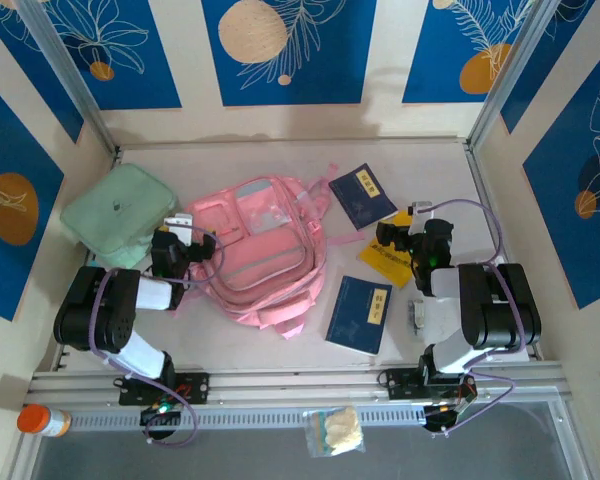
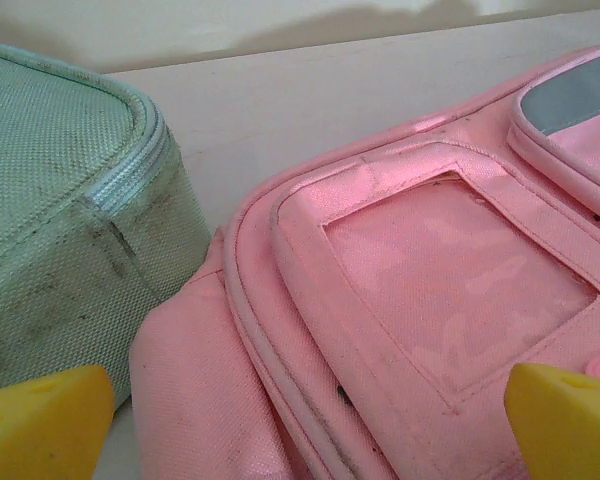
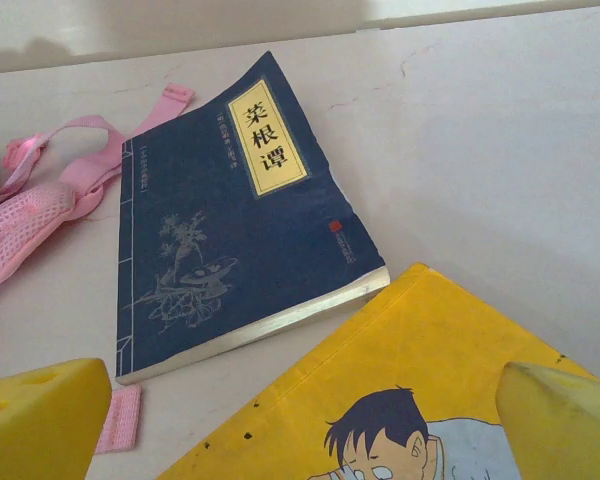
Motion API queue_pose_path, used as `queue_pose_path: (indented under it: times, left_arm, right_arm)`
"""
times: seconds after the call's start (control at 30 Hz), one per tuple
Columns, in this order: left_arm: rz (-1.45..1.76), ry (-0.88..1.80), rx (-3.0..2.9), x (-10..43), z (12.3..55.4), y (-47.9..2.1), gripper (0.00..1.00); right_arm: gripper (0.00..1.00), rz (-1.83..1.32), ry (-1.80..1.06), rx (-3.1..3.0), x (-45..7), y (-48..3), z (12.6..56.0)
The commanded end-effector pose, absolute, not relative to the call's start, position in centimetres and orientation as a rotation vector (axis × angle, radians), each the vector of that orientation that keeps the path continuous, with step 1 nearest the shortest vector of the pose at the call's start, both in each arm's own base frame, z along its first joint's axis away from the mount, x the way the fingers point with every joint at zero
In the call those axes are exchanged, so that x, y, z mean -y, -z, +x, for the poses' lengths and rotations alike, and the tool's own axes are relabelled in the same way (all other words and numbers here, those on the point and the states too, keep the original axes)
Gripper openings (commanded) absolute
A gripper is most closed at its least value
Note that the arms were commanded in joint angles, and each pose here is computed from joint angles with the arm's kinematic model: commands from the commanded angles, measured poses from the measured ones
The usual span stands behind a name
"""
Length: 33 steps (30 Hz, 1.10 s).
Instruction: Pack books, pencil case, and school supplies into a backpack
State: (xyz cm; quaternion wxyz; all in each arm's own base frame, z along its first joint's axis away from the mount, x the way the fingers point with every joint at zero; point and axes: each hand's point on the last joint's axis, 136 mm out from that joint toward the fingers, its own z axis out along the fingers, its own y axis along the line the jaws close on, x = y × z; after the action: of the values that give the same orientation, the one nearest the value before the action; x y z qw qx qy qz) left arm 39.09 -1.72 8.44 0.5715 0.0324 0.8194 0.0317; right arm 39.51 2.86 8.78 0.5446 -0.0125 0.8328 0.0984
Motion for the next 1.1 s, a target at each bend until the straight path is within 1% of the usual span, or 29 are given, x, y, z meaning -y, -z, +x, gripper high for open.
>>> queue_pose_path:
  times: [0.0,1.07]
  left_arm:
    - [0.093,-0.067,-1.901,1.79,39.66,-9.19,0.99]
    - [0.095,-0.063,-1.905,1.82,39.63,-9.10,0.99]
  right_arm:
    - [0.99,-0.058,-0.242,-1.960,-3.27,-9.35,39.58]
    - [0.99,-0.059,-0.242,-1.959,-3.27,-9.38,39.62]
